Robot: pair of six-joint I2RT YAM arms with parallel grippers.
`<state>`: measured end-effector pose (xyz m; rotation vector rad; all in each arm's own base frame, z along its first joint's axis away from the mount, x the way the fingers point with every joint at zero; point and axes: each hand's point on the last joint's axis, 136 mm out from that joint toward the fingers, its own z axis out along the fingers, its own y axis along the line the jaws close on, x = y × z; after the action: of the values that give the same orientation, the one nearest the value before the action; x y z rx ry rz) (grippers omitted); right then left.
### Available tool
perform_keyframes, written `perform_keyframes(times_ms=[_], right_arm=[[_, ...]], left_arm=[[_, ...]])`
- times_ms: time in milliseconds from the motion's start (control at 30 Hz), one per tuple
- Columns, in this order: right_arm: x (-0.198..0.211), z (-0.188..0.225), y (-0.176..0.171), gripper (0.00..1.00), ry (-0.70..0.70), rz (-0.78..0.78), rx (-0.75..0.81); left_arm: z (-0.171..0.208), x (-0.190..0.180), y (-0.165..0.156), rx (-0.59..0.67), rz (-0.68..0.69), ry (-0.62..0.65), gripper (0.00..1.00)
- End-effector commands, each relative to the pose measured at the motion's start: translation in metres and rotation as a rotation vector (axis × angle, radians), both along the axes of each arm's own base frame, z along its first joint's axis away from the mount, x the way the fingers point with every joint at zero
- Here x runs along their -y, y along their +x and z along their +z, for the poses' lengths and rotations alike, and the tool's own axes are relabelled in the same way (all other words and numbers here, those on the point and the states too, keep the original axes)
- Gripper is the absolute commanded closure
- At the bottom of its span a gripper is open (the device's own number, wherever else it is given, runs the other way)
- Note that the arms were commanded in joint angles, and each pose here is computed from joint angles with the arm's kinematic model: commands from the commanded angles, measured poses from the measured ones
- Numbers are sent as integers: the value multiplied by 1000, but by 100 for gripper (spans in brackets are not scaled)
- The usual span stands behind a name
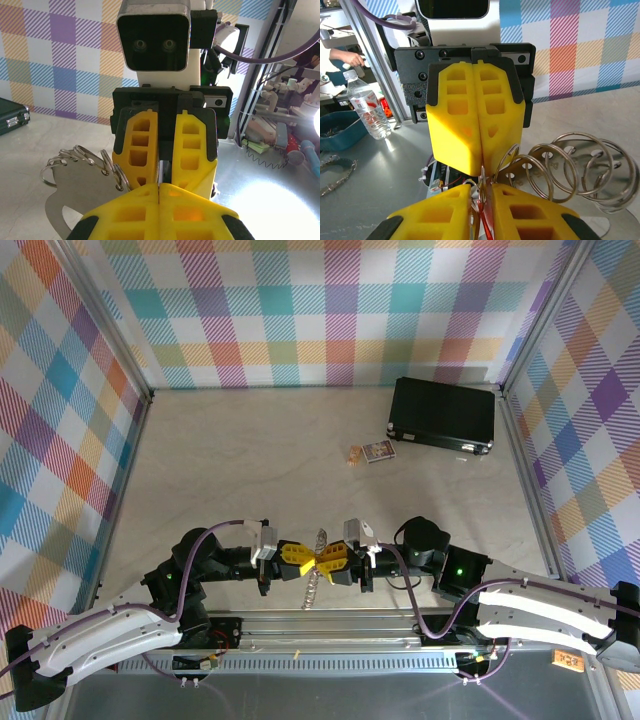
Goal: Put the keys on the keyring
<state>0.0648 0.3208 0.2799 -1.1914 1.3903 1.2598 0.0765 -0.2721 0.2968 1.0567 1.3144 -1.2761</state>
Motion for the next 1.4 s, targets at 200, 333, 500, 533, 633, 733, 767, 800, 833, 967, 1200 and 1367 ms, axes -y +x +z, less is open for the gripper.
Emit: perform_keyframes(times_ms=[200,333,500,533,633,733,767,800,833,967,1200,1367], right_arm=[[0,18,1,94,47,-6,12],[0,14,4,100,14,-23,27],[10,11,8,100,-93,-50,109],[13,12,9,100,-113,-55,129],[19,11,9,100,-187,-49,194],[20,10,9,100,-248,-31,225],[19,9,9,100,-263,-22,232],[19,11,8,100,-270,-11,241],[19,12,7,100,-275,-3,249],[19,12,4,100,-291,26,270],[14,15,4,100,-284,49,272],[13,18,6,100,-265,46,277]], left_arm=[[17,-3,-6,44,-21,-60,100],[17,-3,-4,39,-10,-53,100],[7,-10,15,14,117,39,89],[5,-12,20,8,150,57,84],[1,-21,30,-18,230,114,79],[3,-25,30,-33,241,143,76],[4,-25,29,-36,234,150,73],[5,-24,27,-41,223,157,70],[5,-23,25,-46,208,171,67],[10,-20,13,-47,134,198,65],[10,-16,-1,-47,48,246,64],[3,-12,2,-37,49,306,64]])
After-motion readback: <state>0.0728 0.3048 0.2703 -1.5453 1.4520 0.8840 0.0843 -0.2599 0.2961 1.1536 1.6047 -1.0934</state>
